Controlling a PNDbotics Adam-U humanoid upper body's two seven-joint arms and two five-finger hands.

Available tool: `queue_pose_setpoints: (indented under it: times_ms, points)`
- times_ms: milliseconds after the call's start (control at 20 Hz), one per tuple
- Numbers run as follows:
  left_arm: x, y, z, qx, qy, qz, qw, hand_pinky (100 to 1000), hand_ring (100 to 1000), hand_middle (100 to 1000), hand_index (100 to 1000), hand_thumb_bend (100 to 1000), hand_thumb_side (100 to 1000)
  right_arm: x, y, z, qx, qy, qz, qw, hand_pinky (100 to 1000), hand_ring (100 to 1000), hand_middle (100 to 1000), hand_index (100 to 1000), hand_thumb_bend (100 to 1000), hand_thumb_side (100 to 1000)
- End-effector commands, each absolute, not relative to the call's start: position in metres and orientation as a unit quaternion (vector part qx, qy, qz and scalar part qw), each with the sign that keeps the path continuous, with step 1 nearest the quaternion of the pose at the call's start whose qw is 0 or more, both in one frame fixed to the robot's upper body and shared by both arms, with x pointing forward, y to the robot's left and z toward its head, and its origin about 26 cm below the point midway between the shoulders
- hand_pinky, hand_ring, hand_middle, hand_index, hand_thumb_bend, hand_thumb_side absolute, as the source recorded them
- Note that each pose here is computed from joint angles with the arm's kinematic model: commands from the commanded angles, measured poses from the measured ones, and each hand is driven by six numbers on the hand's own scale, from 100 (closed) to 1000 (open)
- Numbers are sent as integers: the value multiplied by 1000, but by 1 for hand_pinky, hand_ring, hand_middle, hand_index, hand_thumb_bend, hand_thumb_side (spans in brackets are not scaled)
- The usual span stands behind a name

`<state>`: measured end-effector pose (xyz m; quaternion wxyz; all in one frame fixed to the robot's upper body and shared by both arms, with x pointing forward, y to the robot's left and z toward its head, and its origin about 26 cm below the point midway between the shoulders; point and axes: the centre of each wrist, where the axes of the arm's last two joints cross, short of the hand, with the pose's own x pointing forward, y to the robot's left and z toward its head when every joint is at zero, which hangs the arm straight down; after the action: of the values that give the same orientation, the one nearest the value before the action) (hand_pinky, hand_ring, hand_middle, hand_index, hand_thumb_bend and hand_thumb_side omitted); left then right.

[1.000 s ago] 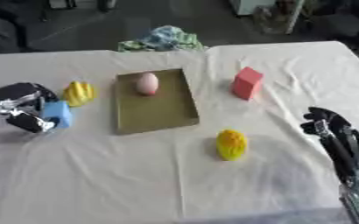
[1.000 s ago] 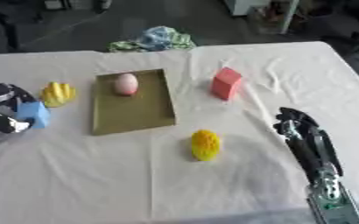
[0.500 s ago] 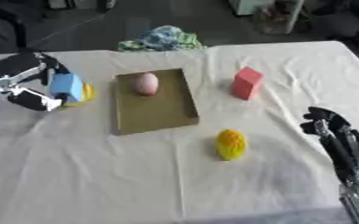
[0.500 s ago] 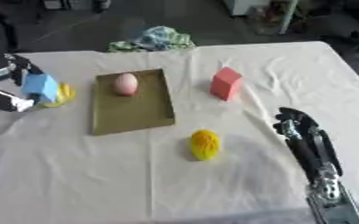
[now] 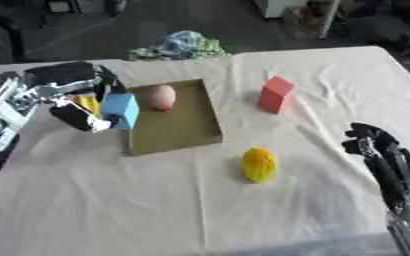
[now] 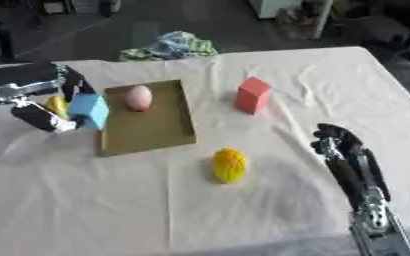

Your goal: Pick up objects on the table and place them in the box.

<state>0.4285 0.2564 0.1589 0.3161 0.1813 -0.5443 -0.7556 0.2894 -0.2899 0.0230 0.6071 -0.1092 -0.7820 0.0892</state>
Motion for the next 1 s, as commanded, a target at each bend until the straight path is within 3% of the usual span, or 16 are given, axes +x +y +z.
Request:
queue_pose_setpoints:
  times_ms: [50,100,150,400,650,1000]
  points:
    - [428,252,156,169,-527,-774,308,657,562,586,749,116,445,291,-292,28,-110,-787,91,600,686,655,663,779,100,685]
    - [428,251,152,164,-522,-778,307,663,569,594,756,287,374,291,-292,28,-110,-787,91,600,687,655,663,779,100,670]
    - [427,251,149,158,-517,-783,306,670,579,606,769,126,464,291,-291,28,-109,-788,91,600,687,654,663,779,100,686]
    - [424,251,141,154,-508,-791,305,685,600,634,809,142,473,291,-291,28,-109,-787,91,600,687,654,663,779,100,686]
    - [424,251,146,201,-544,-755,305,683,597,634,809,138,411,291,-291,27,-108,-787,91,601,687,654,663,779,100,687]
    - [428,246,148,253,-578,-712,307,681,593,631,813,147,396,292,-290,27,-106,-787,92,601,687,654,662,779,100,689]
